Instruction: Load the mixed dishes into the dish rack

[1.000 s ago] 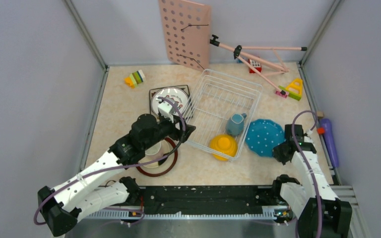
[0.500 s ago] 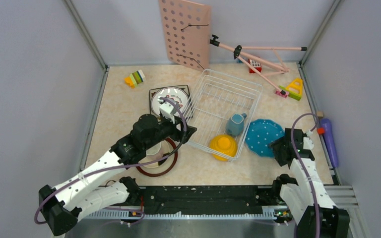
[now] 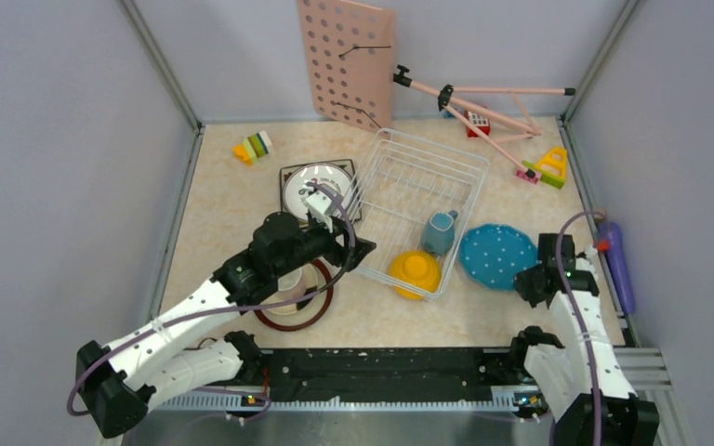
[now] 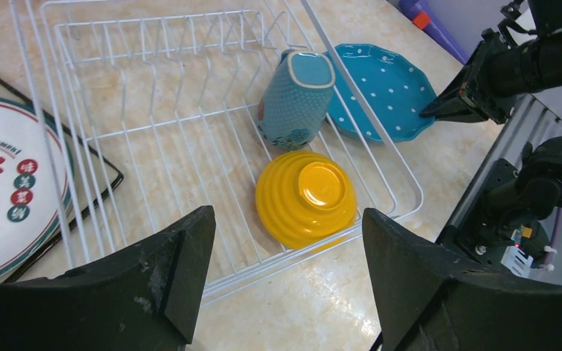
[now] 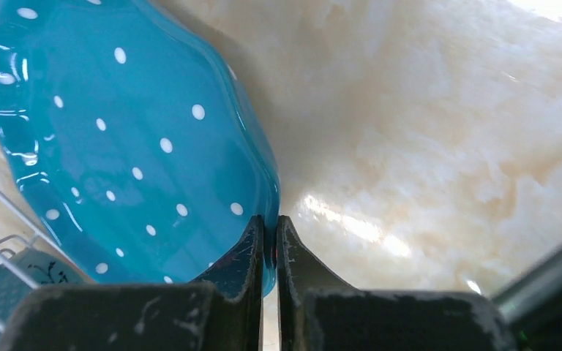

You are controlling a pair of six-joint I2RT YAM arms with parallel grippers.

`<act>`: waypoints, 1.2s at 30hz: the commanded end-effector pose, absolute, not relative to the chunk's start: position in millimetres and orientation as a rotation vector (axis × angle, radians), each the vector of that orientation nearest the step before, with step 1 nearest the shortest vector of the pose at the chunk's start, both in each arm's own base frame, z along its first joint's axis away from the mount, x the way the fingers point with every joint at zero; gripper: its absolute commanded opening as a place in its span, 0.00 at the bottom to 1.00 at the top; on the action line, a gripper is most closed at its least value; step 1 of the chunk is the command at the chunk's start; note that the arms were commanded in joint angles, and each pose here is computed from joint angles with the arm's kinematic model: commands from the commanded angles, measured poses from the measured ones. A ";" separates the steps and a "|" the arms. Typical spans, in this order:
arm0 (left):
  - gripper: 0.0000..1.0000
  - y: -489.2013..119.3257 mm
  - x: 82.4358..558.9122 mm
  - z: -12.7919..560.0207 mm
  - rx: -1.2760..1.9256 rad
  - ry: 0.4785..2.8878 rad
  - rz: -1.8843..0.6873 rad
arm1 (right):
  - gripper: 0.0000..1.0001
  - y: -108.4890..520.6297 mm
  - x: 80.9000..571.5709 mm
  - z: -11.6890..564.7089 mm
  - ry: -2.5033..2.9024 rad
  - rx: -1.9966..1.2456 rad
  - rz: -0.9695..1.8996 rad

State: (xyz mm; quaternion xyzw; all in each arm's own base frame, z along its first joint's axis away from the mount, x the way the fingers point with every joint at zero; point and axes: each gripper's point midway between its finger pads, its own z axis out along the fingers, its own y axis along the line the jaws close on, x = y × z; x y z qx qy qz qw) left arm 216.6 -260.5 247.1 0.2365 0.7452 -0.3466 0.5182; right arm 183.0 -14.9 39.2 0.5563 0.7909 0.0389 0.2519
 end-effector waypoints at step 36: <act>0.94 -492.4 189.2 266.8 1.521 0.843 -0.498 | 0.00 -1.3 200.9 224.7 2.110 1.375 0.274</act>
